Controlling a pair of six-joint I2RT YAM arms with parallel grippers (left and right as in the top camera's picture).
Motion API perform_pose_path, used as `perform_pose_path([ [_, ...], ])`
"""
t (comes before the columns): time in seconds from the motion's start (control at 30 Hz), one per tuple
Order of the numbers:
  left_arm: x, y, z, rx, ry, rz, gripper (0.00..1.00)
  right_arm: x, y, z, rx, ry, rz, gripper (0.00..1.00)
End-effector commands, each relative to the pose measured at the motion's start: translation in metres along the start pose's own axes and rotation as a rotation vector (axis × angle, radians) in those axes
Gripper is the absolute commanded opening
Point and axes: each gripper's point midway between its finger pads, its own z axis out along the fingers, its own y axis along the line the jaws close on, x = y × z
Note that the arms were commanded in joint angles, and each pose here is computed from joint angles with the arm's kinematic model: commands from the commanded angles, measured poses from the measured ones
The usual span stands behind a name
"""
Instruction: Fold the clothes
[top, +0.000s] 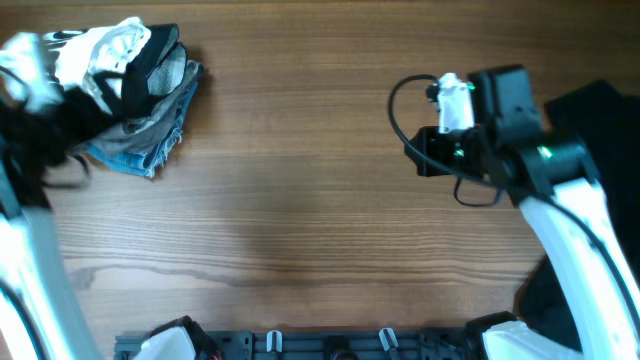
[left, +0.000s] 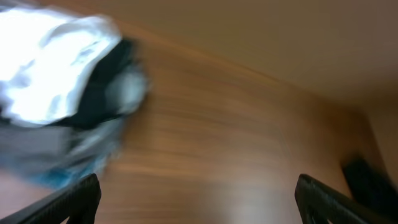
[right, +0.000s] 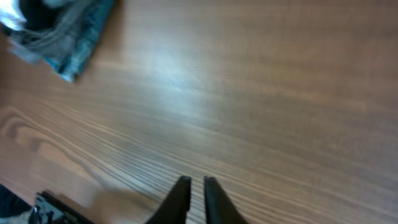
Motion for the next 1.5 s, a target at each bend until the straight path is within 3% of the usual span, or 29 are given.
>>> perform_pose_path([
  [0.0, 0.050, -0.079, -0.034, 0.109, 0.055, 0.369, 1.00, -0.007, 0.026, -0.070, -0.047, -0.234, -0.053, 0.23],
  [0.03, 0.069, -0.090, -0.053, 0.078, 0.060, 0.421, 1.00, 0.000, 0.038, -0.107, -0.072, -0.344, -0.093, 0.33],
  [0.1, 0.096, -0.098, -0.080, 0.082, 0.076, 0.470, 1.00, 0.009, 0.045, -0.142, -0.074, -0.460, -0.126, 1.00],
  [0.2, 0.107, -0.107, -0.105, 0.129, 0.032, 0.506, 1.00, 0.023, 0.053, -0.174, -0.106, -0.556, -0.125, 1.00],
  [0.37, 0.109, -0.107, -0.113, 0.133, 0.008, 0.510, 1.00, 0.027, 0.050, -0.175, -0.210, -0.525, 0.310, 1.00],
  [0.47, 0.109, -0.107, -0.113, 0.133, 0.008, 0.510, 1.00, 0.034, 0.029, -0.169, -0.098, -0.519, 0.357, 1.00],
  [0.6, 0.109, -0.107, -0.113, 0.133, 0.008, 0.510, 1.00, 0.020, -0.014, -0.172, 0.114, -0.659, 0.403, 1.00],
  [0.67, 0.109, -0.107, -0.113, 0.133, 0.008, 0.510, 1.00, 0.009, -0.021, -0.167, 0.132, -0.753, 0.327, 1.00],
  [0.8, 0.109, -0.107, -0.113, 0.134, 0.008, 0.510, 1.00, 0.024, -0.035, -0.112, 0.028, -0.938, 0.164, 1.00],
  [1.0, 0.109, -0.107, -0.113, 0.133, 0.008, 0.510, 1.00, 0.084, -0.080, -0.022, -0.012, -0.952, 0.229, 1.00],
  [1.07, 0.109, -0.107, -0.113, 0.134, 0.008, 0.510, 1.00, 0.092, -0.092, 0.001, -0.056, -0.924, 0.385, 1.00],
  [1.2, 0.109, -0.107, -0.113, 0.133, 0.008, 0.510, 1.00, 0.091, -0.091, 0.000, -0.184, -0.929, 0.619, 1.00],
  [1.33, 0.109, -0.107, -0.113, 0.133, 0.008, 0.510, 1.00, 0.091, -0.091, 0.001, -0.438, -0.880, 1.114, 1.00],
  [1.43, 0.109, -0.107, -0.113, 0.133, 0.008, 0.510, 1.00, 0.091, -0.091, 0.001, -0.697, -0.782, 1.597, 1.00],
  [1.47, 0.109, -0.107, -0.113, 0.133, 0.008, 0.510, 1.00, 0.091, -0.092, 0.000, -0.695, -0.788, 1.594, 1.00],
])
